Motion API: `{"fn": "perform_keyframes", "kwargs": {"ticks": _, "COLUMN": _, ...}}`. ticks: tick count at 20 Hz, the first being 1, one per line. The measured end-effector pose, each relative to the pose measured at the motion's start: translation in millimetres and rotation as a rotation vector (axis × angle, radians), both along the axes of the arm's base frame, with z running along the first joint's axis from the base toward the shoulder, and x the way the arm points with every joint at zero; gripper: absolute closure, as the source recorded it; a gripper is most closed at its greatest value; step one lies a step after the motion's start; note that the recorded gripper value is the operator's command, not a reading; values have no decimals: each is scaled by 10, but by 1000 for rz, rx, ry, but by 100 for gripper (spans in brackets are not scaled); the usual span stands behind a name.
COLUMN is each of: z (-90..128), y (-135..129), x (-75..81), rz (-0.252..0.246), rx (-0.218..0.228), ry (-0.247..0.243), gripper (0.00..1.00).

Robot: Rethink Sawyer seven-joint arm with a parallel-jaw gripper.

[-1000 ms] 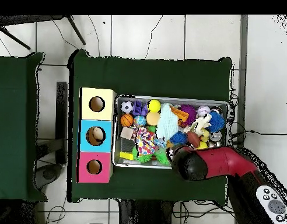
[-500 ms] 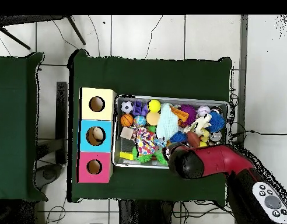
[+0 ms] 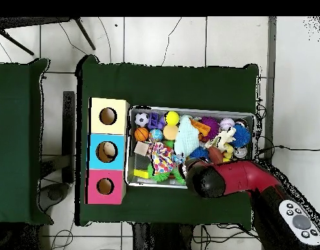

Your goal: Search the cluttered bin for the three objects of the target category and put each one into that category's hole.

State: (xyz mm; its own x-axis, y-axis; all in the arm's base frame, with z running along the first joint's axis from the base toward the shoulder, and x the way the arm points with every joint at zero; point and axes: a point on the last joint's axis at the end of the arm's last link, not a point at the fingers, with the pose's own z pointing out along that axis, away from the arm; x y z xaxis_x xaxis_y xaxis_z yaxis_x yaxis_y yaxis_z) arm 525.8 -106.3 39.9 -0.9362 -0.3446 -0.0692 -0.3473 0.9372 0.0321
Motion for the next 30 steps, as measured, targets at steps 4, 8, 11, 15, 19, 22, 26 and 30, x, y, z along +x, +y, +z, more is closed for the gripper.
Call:
{"fn": "perform_keyframes", "kwargs": {"ticks": 4, "z": -40, "y": -14, "x": 3, "rz": 9, "rx": -4, "ry": -2, "gripper": 0}}
{"fn": "perform_keyframes", "kwargs": {"ticks": 8, "z": -57, "y": -38, "x": 17, "rz": 9, "rx": -5, "ry": -5, "gripper": 0}}
{"fn": "perform_keyframes", "kwargs": {"ticks": 11, "z": -59, "y": -76, "x": 35, "rz": 3, "rx": -6, "ry": -9, "gripper": 0}}
{"fn": "perform_keyframes", "kwargs": {"ticks": 15, "z": -91, "y": -145, "x": 68, "rz": -1, "rx": -12, "ry": -17, "gripper": 0}}
{"fn": "perform_keyframes", "kwargs": {"ticks": 19, "z": -155, "y": -164, "x": 57, "rz": 6, "rx": -12, "ry": -15, "gripper": 0}}
{"fn": "perform_keyframes", "kwargs": {"ticks": 22, "z": -219, "y": -185, "x": 41, "rz": 11, "rx": -11, "ry": -13, "gripper": 0}}
{"fn": "perform_keyframes", "kwargs": {"ticks": 26, "z": -296, "y": -270, "x": 62, "rz": 2, "rx": -10, "ry": -17, "gripper": 0}}
{"fn": "perform_keyframes", "kwargs": {"ticks": 30, "z": -346, "y": -335, "x": 71, "rz": 0, "rx": -14, "ry": -21, "gripper": 0}}
